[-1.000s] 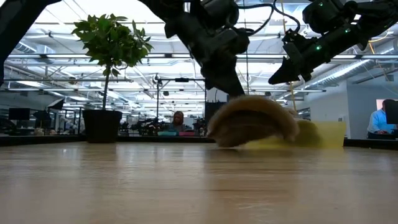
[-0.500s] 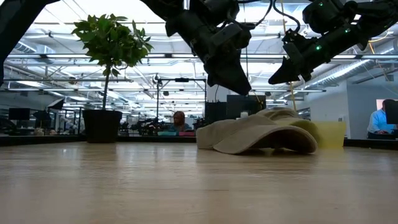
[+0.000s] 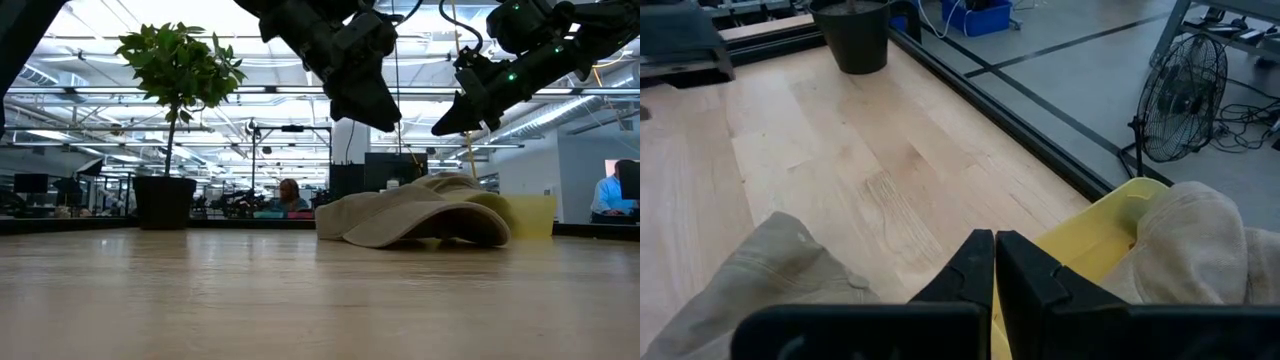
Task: Pick & Place hat
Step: Put the brown cap into the yellow bin
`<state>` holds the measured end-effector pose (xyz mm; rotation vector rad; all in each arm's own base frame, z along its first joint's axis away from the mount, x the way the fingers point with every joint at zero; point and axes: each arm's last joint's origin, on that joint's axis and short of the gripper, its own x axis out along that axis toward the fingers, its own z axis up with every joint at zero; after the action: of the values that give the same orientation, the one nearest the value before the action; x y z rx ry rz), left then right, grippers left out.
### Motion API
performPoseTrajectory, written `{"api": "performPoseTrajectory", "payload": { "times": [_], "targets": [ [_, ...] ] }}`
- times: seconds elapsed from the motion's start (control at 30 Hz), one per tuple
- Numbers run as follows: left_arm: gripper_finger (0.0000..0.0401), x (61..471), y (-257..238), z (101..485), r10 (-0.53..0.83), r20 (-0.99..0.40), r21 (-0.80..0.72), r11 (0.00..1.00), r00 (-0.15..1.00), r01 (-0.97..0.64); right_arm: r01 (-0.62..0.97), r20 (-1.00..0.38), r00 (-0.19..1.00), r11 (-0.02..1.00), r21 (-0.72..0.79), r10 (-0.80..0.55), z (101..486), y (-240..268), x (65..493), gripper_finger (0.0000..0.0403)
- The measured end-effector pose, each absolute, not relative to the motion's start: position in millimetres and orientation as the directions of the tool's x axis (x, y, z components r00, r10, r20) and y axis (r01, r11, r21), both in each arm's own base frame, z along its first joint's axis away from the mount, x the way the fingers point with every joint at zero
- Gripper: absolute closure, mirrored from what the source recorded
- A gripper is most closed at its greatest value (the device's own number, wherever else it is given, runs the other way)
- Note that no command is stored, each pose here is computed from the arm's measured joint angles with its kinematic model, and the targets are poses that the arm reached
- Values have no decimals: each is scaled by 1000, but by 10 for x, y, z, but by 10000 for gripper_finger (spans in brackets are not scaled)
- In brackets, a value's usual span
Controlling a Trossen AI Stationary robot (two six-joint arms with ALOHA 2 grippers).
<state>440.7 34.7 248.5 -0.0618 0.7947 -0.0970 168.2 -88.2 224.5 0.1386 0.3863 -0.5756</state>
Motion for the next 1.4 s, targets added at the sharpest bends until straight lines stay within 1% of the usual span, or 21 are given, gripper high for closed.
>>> {"api": "performPoseTrajectory", "payload": {
  "times": [0.37,0.57,0.7,0.87,1.03,1.17,1.4],
  "targets": [
    [321,4354,290,2531,-119,-714,-57,992,690,112,554,-394,769,832,20,-503,2245,-882,1682,399],
    [354,4179,297,2405,-121,-743,-64,992,658,110,554,-394,769,832,20,-503,2245,-882,1682,399],
    [369,4014,303,2291,-118,-699,-70,993,706,96,555,-389,771,832,21,-504,2249,-883,1684,399],
    [377,3772,353,2430,-97,-583,-85,995,807,59,555,-392,770,832,21,-504,2247,-883,1683,399],
    [377,3546,302,2613,-96,-457,-90,994,884,62,555,-393,769,832,21,-504,2247,-883,1682,399],
    [377,3405,217,2720,-113,-410,-86,993,905,85,555,-393,769,832,20,-503,2246,-882,1682,399],
    [377,3320,107,2766,-135,-405,-82,990,904,111,555,-392,770,832,21,-504,2247,-882,1682,399]
  ]
}}
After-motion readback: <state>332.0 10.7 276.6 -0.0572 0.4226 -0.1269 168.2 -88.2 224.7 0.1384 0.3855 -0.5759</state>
